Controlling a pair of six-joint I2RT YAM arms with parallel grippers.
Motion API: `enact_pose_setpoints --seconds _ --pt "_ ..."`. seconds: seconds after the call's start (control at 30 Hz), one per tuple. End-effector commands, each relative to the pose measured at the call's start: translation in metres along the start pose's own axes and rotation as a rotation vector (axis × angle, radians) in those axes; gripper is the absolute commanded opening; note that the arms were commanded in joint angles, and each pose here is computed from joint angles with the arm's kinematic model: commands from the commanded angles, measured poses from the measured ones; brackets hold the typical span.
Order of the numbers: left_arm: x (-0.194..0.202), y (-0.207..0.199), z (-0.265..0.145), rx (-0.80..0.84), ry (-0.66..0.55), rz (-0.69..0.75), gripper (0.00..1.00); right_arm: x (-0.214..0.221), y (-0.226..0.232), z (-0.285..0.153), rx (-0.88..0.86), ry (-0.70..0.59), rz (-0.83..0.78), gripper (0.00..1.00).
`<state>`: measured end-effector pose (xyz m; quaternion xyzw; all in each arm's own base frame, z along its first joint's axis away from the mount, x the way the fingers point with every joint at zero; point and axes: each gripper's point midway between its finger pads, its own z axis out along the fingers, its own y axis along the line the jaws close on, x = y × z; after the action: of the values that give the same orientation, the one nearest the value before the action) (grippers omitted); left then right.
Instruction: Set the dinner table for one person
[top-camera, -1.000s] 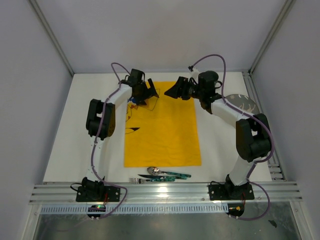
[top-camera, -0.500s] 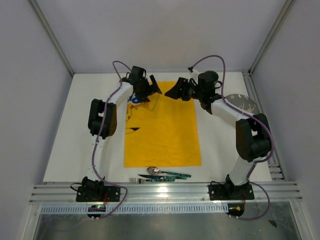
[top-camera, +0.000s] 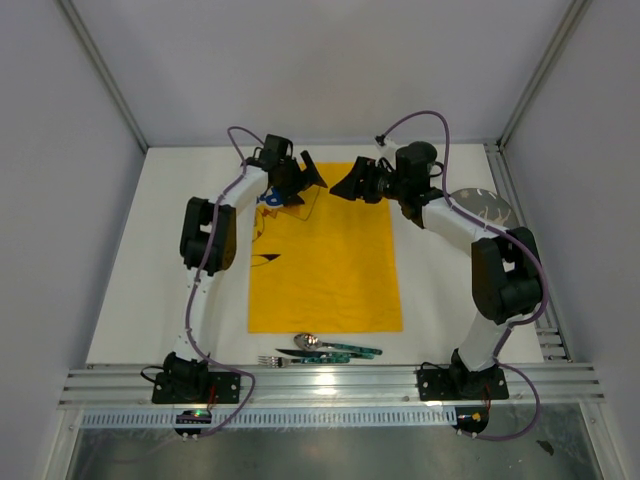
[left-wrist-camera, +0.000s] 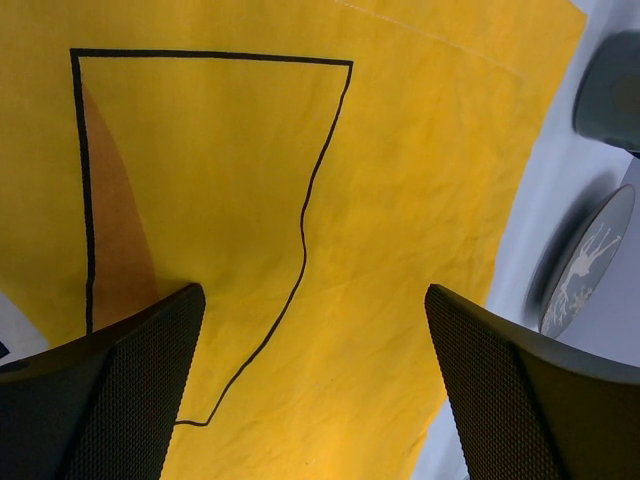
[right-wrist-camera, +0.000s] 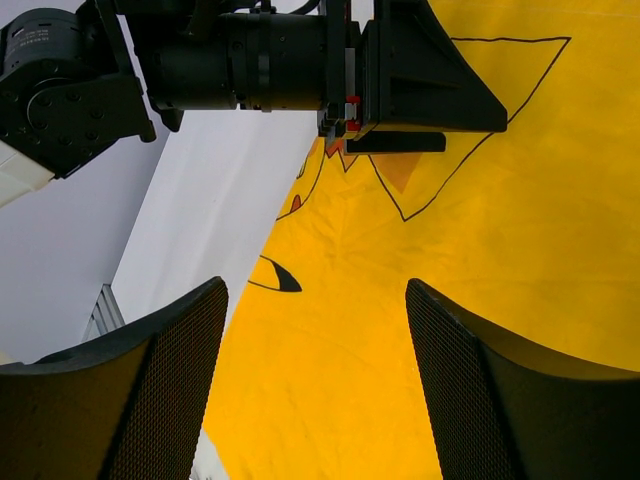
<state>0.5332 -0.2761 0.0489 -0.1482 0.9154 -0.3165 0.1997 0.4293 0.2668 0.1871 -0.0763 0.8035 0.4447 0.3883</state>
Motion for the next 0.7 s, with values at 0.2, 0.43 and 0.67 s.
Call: enact_pose_setpoints --seconds 0.2,0.43,0.67 --pt "0.049 0.085 0.043 -0.201 0.147 0.002 0.95 -0.015 0.016 -0.008 -0.022 -0.029 -0.079 0.76" --pt "0.037 0.082 0.028 -0.228 0.104 0.033 0.94 -0.012 0.015 -0.010 -0.012 -0.022 -0.086 0.76" --pt "0.006 0.094 -0.002 -0.284 0.056 0.056 0.94 -0.011 0.016 -0.012 -0.014 -0.026 -0.088 0.76"
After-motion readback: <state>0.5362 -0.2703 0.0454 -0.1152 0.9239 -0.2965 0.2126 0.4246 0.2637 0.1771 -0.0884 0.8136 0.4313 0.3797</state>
